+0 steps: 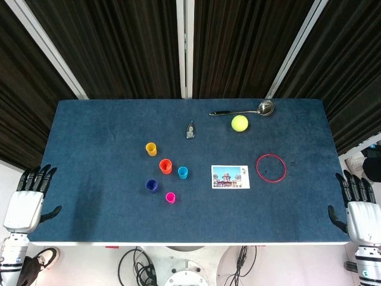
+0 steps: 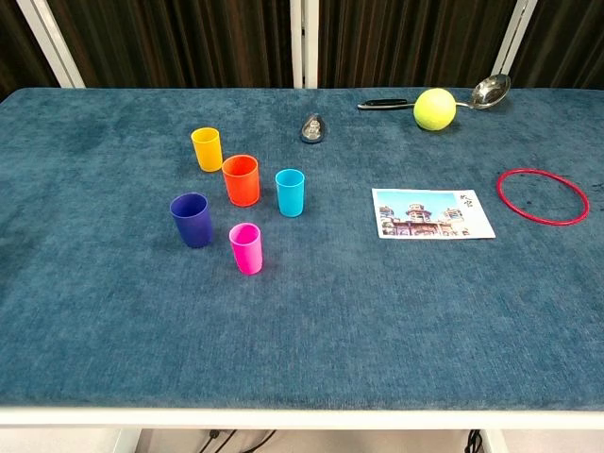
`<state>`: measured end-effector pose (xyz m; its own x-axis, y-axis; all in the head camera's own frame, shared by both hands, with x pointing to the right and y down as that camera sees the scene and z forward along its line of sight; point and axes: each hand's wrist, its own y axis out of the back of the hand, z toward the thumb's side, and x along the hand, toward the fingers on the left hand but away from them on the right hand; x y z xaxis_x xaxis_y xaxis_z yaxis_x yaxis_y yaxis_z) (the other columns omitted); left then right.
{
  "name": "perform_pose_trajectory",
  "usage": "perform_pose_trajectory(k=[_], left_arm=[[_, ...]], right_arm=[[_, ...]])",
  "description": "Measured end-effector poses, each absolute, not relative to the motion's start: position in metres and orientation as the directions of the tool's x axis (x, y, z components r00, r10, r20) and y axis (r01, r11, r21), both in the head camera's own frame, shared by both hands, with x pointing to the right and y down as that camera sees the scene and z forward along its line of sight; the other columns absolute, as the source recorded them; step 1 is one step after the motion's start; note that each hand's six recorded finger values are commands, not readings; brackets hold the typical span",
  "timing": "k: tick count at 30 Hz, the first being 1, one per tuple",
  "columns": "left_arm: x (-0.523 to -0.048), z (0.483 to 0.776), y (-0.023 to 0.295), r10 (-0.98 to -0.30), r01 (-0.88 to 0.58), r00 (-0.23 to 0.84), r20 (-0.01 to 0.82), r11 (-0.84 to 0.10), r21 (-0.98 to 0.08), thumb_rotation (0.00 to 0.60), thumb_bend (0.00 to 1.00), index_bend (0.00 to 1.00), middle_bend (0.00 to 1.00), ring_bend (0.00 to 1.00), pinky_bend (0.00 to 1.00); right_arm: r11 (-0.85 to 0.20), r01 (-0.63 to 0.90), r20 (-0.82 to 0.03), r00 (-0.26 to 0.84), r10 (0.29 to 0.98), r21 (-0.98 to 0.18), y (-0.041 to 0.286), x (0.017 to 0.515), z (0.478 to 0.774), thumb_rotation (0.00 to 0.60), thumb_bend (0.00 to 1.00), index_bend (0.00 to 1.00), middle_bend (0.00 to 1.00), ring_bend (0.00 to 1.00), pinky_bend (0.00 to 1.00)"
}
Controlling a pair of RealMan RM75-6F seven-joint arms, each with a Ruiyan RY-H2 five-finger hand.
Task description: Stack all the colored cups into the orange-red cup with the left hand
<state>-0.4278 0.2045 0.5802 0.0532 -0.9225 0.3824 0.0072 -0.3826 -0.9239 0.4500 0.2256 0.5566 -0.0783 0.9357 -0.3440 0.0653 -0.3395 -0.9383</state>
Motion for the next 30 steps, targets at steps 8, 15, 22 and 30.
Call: perform_pose_trajectory(k=[8,15,22,30], left_arm=[[-0.423,0.581,0.206,-0.922,-0.008,0.063,0.383,-0.384,-0.923,0.600,0.15,0.07,0.03,0.00,0.02],[-0.403,0.588,0.198,-0.899,-0.016,0.133,0.418,-0.424,-0.906,0.600,0.15,0.07,0.03,0.00,0.05],[-0.354,0.604,0.178,-0.841,-0.010,0.283,0.462,-0.484,-0.875,0.600,0.15,0.07,0.03,0.00,0.05],[-0.296,0.636,0.164,-0.734,0.030,0.422,0.532,-0.576,-0.817,0.600,0.17,0.07,0.04,0.00,0.05]], right_arm=[[-0.348,0.061,-0.352,-0.073,0.933,-0.936,0.227,0.451,0.559,0.600,0.33,0.00,0.00,0.00,0.00],[-0.335,0.071,-0.340,-0.091,0.936,-0.940,0.227,0.459,0.555,0.600,0.33,0.00,0.00,0.00,0.00],[-0.336,0.075,-0.342,-0.096,0.935,-0.939,0.229,0.463,0.557,0.600,0.33,0.00,0.00,0.00,0.00],[-0.335,0.099,-0.344,-0.099,0.934,-0.937,0.231,0.466,0.553,0.600,0.33,0.00,0.00,0.00,0.00]])
